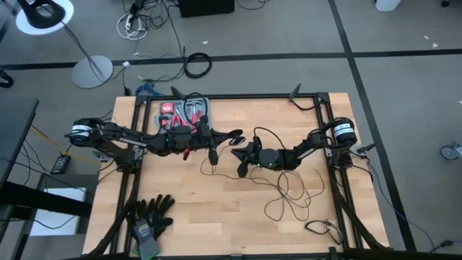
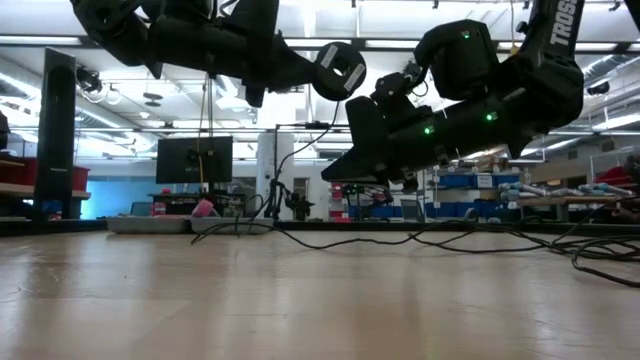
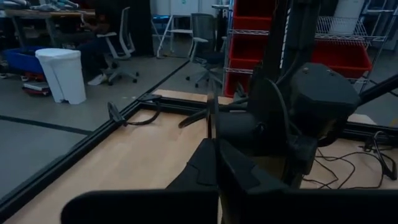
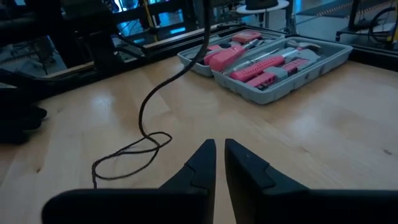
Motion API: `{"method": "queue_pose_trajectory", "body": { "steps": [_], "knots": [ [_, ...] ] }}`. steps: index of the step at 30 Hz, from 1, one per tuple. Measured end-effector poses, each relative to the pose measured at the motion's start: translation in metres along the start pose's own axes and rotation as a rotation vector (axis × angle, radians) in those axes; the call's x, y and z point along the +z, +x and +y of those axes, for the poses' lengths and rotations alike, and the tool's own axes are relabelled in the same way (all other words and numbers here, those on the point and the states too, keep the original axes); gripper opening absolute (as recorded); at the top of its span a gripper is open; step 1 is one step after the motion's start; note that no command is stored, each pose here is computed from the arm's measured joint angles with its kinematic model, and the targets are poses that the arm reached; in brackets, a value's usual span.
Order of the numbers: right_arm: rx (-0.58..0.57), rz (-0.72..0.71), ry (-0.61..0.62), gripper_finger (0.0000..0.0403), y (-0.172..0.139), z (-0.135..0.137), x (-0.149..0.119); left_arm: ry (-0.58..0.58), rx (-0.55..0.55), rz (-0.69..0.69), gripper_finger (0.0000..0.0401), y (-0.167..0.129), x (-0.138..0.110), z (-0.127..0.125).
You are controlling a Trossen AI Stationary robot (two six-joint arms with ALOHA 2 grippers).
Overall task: Coil cords
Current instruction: Coil the black wire onto the spool
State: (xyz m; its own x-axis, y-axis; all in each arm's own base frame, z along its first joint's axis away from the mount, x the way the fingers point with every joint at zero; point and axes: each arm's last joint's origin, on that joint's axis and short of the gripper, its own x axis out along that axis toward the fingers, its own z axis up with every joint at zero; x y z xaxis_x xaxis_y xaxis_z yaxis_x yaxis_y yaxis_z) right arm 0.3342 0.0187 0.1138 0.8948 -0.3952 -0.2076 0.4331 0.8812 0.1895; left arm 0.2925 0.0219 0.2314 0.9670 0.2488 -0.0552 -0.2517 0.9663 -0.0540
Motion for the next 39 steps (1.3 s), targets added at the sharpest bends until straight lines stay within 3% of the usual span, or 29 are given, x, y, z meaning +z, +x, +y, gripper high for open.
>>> {"method": "queue_pose_trajectory", "body": {
  "steps": [9, 17, 26, 33, 39],
  "knots": [
    [0.0, -0.001, 0.0, 0.0036, 0.0, 0.0, 0.0, -0.039, 0.078, 0.007, 0.0, 0.0, -0.001, 0.001],
    [0.001, -0.001, 0.0, 0.0034, 0.0, 0.0, 0.0, -0.064, 0.104, 0.112, 0.0, -0.002, -0.014, 0.001],
    [0.001, 0.0, 0.0, 0.0034, 0.0, 0.0, 0.0, -0.102, 0.083, 0.041, 0.0, -0.031, -0.038, -0.007],
    [-0.003, -0.002, 0.003, 0.0034, 0.001, -0.002, 0.001, -0.138, 0.062, -0.114, 0.0, -0.04, -0.032, -0.01],
    [0.001, -0.018, 0.012, 0.0034, 0.001, -0.002, 0.003, -0.085, 0.016, -0.119, 0.0, -0.038, -0.028, -0.013]
  ]
}}
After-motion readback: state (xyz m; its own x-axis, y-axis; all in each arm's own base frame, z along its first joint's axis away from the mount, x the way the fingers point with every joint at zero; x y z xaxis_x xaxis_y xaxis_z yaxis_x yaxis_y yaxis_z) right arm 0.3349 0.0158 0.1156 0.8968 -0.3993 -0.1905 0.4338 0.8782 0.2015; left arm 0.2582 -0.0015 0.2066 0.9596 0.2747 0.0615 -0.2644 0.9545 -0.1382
